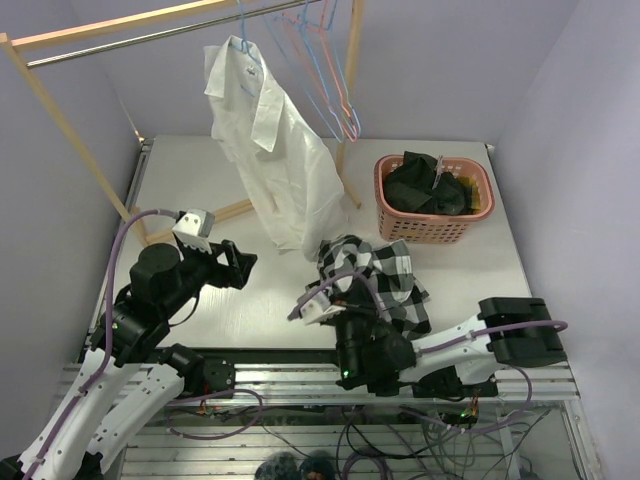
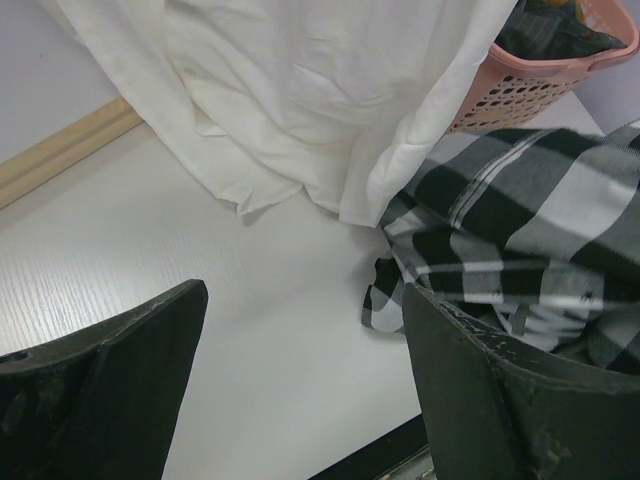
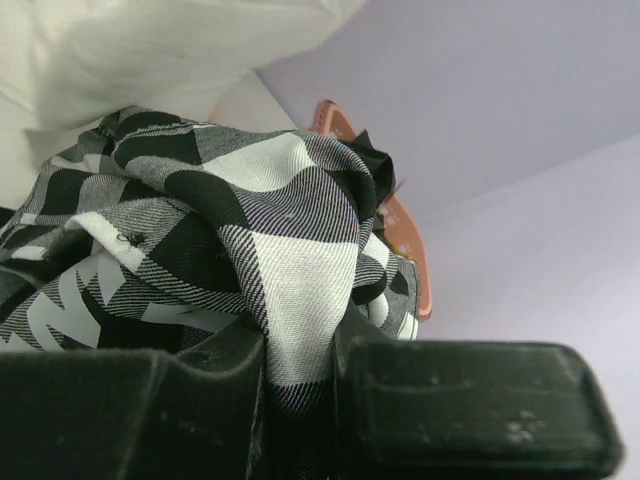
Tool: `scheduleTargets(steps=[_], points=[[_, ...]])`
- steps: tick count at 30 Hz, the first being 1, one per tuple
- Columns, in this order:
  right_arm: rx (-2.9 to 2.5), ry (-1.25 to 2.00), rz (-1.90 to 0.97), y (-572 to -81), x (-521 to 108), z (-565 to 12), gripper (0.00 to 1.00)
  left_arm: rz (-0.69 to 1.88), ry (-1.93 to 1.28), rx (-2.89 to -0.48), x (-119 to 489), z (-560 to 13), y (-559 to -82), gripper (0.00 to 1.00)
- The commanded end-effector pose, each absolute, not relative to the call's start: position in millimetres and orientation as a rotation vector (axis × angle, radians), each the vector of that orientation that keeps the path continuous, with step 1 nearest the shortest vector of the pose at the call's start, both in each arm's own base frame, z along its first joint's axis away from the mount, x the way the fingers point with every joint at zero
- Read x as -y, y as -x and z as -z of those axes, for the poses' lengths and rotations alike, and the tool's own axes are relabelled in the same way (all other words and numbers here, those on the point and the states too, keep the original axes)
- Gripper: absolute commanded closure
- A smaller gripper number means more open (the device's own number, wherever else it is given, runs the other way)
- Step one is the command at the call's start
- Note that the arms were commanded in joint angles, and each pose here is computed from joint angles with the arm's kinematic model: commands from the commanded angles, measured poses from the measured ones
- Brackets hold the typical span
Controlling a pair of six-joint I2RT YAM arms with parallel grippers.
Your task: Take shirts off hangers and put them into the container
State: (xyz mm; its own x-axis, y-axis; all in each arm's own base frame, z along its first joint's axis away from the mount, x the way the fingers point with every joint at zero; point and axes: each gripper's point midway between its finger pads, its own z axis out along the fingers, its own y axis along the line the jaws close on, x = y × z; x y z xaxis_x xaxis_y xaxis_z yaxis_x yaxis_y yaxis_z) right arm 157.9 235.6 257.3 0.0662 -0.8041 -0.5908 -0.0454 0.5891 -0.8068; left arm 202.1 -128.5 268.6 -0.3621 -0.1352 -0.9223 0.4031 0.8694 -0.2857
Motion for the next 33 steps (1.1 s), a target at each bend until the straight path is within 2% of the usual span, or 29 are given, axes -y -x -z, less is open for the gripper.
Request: scheduleTargets(steps=[1, 6, 12, 16, 17, 20, 27, 33], points=[[-1.555, 0.715, 0.545, -134.0, -241.2, -238.3, 1.0, 0.563, -0.195, -1.877, 129.5, -264.9, -203.5, 0.1], [-1.364, 0.978, 0.79, -133.3, -266.7, -220.7, 1.0, 0.561, -0.193, -1.881, 129.6, -264.4, -204.4, 0.1], [-1.307, 0.931, 0.898, -174.1, -247.9, -239.6, 1.0, 0.56, -0.192, -1.883, 129.7, -263.6, -204.9, 0.1], [-1.333, 0.893, 0.842, -197.0, -257.2, -246.4, 1.0, 0.556, -0.193, -1.897, 130.5, -261.0, -206.2, 0.1], [-1.357, 0.926, 0.805, -205.9, -264.2, -236.5, 1.0, 0.554, -0.192, -1.899, 130.5, -260.7, -206.7, 0.1], [-1.617, 0.888, 0.455, -223.6, -282.7, -231.7, 1.0, 0.55, -0.19, -1.904, 130.4, -259.6, -207.2, 0.1], [-1.946, 0.679, 0.112, -266.3, -263.8, -241.0, 1.0, 0.542, -0.187, -1.916, 130.3, -256.9, -209.0, 0.1], [-1.921, 0.236, -0.164, -305.5, -186.8, -332.1, 1.0, 0.544, -0.188, -1.912, 130.4, -257.3, -208.5, 0.1]])
